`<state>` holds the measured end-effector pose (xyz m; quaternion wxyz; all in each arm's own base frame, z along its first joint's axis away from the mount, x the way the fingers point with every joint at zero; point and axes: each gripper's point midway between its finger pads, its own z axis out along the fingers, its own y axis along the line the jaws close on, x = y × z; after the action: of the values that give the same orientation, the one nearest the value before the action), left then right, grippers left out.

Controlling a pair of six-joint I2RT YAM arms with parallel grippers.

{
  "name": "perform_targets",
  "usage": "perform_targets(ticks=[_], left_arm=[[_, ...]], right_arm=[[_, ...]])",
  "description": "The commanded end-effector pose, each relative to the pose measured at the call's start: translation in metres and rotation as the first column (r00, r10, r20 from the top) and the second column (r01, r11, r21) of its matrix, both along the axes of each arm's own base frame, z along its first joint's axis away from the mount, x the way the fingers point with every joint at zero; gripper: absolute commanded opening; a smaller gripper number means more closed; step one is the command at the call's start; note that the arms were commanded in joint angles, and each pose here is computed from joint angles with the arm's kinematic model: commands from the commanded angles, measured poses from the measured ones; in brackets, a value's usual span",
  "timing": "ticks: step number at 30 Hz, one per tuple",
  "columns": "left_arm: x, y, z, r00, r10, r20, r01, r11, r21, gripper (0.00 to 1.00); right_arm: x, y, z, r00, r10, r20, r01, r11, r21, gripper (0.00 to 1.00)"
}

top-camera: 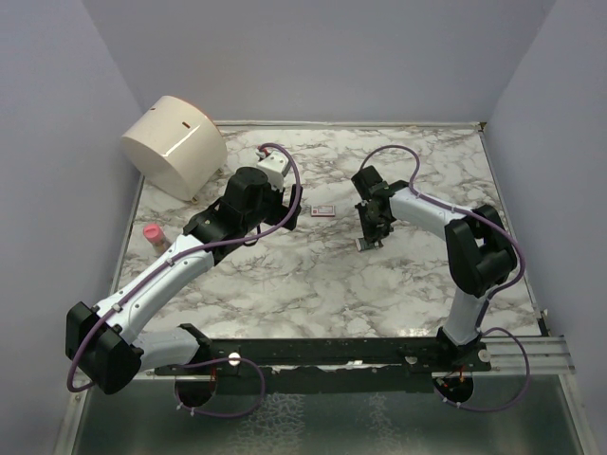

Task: Unload the staples from the stapler

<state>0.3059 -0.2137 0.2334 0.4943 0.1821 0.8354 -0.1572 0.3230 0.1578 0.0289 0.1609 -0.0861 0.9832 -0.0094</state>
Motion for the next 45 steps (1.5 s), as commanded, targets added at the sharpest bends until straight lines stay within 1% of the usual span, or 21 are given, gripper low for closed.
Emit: perform_targets(ticks=[1,11,21,31,36,39,41,43,45], left_arm=[[0.000,0.002,-0.001,1.000,0.006,0.009,-0.006,1.000,0.013,0.88],[0.000,0.001,-0.001,1.000,0.005,0.008,-0.005,1.000,0.012,0.88],[-0.001,0.001,-0.001,1.000,0.004,0.008,-0.004,1.000,0.012,0.88],[-0.001,0.001,-0.001,1.000,0.003,0.008,-0.003,1.000,0.012,0.88],[-0.001,0.001,-0.001,1.000,0.003,0.007,-0.003,1.000,0.012,0.88],[-0.001,0.001,-0.002,1.000,0.001,0.005,-0.001,1.000,0.013,0.88],[-0.001,0.000,-0.002,1.000,-0.001,0.003,0.001,1.000,0.013,0.88],[-0.001,0.000,-0.004,1.000,-0.003,-0.002,0.003,1.000,0.016,0.88],[-0.001,-0.002,-0.007,1.000,-0.011,-0.006,0.011,1.000,0.016,0.88]], right_arm=[[0.008,-0.001,0.006,1.000,-0.004,0.018,0.004,1.000,-0.011,0.18],[0.009,-0.003,0.009,1.000,0.006,0.025,-0.006,1.000,-0.023,0.19],[0.007,-0.004,0.004,1.000,0.022,0.006,-0.022,0.999,-0.036,0.20],[0.007,-0.001,0.002,1.000,0.027,-0.003,-0.027,0.999,-0.023,0.26],[0.009,0.002,0.010,1.000,0.019,0.011,-0.019,1.000,0.001,0.27],[0.014,0.011,0.032,0.998,0.004,0.060,-0.007,0.998,0.061,0.28],[0.019,0.016,0.054,0.993,0.000,0.116,-0.013,0.994,0.105,0.29],[0.024,0.019,0.074,0.984,0.012,0.179,-0.036,0.990,0.136,0.31],[0.029,0.018,0.089,0.967,0.049,0.250,-0.089,0.984,0.153,0.35]])
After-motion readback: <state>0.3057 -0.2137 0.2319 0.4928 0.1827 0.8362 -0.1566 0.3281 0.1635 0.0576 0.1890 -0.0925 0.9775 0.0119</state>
